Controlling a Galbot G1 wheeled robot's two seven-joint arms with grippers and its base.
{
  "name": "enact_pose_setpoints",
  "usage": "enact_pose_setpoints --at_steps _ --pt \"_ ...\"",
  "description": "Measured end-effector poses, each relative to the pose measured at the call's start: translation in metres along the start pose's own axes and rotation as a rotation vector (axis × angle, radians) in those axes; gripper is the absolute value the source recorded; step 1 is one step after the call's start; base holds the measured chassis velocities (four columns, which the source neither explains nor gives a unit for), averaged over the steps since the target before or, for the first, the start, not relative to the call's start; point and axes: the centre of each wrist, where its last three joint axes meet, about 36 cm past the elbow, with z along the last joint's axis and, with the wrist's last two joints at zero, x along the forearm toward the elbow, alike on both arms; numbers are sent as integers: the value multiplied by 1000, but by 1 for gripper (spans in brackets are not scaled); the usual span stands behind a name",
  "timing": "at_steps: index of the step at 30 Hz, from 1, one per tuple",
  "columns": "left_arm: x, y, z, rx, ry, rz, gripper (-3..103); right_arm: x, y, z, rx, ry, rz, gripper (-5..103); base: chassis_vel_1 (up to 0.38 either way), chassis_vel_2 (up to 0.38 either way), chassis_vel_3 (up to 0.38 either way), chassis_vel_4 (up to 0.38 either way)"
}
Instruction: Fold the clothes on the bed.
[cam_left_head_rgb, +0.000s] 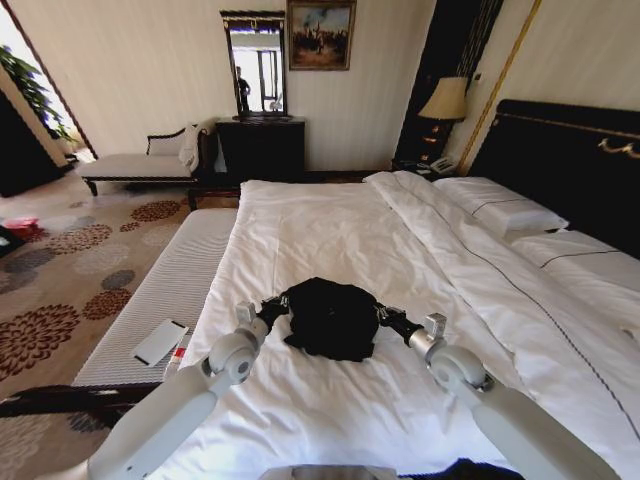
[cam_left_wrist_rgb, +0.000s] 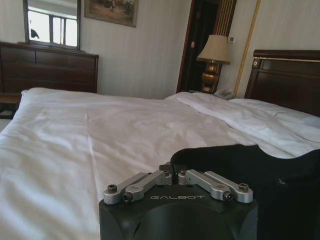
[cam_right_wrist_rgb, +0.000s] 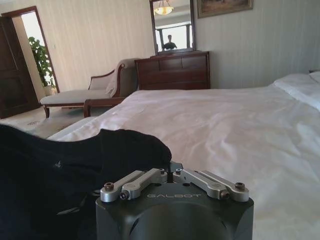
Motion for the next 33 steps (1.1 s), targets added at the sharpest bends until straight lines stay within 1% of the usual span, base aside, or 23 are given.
enact_pose_setpoints --at_steps 1,2,3,4,5,6,7,10,11,15,16,20,21,25,27,29,30,33 --pt "7 3 -6 -25 -12 3 0 3 1 -10 19 -27 2 0 0 0 0 0" --pt "7 3 -6 -25 -12 3 0 3 1 -10 19 -27 2 0 0 0 0 0" --pt "13 4 -12 -48 -25 4 0 6 2 -17 32 -46 3 0 0 0 0 0" --pt "23 4 -22 -84 -49 16 0 12 5 -32 61 -85 5 0 0 0 0 0" --pt "30 3 -29 -97 -63 28 0 17 8 -44 80 -111 4 0 0 0 0 0" --pt "36 1 -35 -105 -77 34 0 20 11 -52 91 -128 2 0 0 0 0 0" --pt "36 1 -35 -105 -77 34 0 20 11 -52 91 -128 2 0 0 0 0 0" --pt "60 -8 -67 -146 -151 70 0 37 22 -89 130 -201 -19 0 0 0 0 0" --pt "60 -8 -67 -146 -151 70 0 37 22 -89 130 -201 -19 0 0 0 0 0" --pt "76 -19 -101 -182 -233 107 0 48 31 -119 181 -251 -38 0 0 0 0 0" --pt "76 -19 -101 -182 -233 107 0 48 31 -119 181 -251 -38 0 0 0 0 0" --pt "92 -23 -128 -204 -289 132 0 60 40 -143 212 -305 -40 0 0 0 0 0" --pt "92 -23 -128 -204 -289 132 0 60 40 -143 212 -305 -40 0 0 0 0 0" --pt "115 -27 -150 -206 -334 155 0 75 46 -167 234 -364 -30 0 0 0 0 0" --pt "120 -27 -154 -206 -341 155 0 80 48 -174 239 -379 -29 0 0 0 0 0" --pt "126 -21 -162 -204 -349 138 0 92 52 -191 254 -420 -19 0 0 0 0 0" --pt "126 -21 -162 -204 -349 138 0 92 52 -191 254 -420 -19 0 0 0 0 0" --pt "133 -11 -170 -193 -362 93 0 103 57 -208 261 -459 -17 0 0 0 0 0"
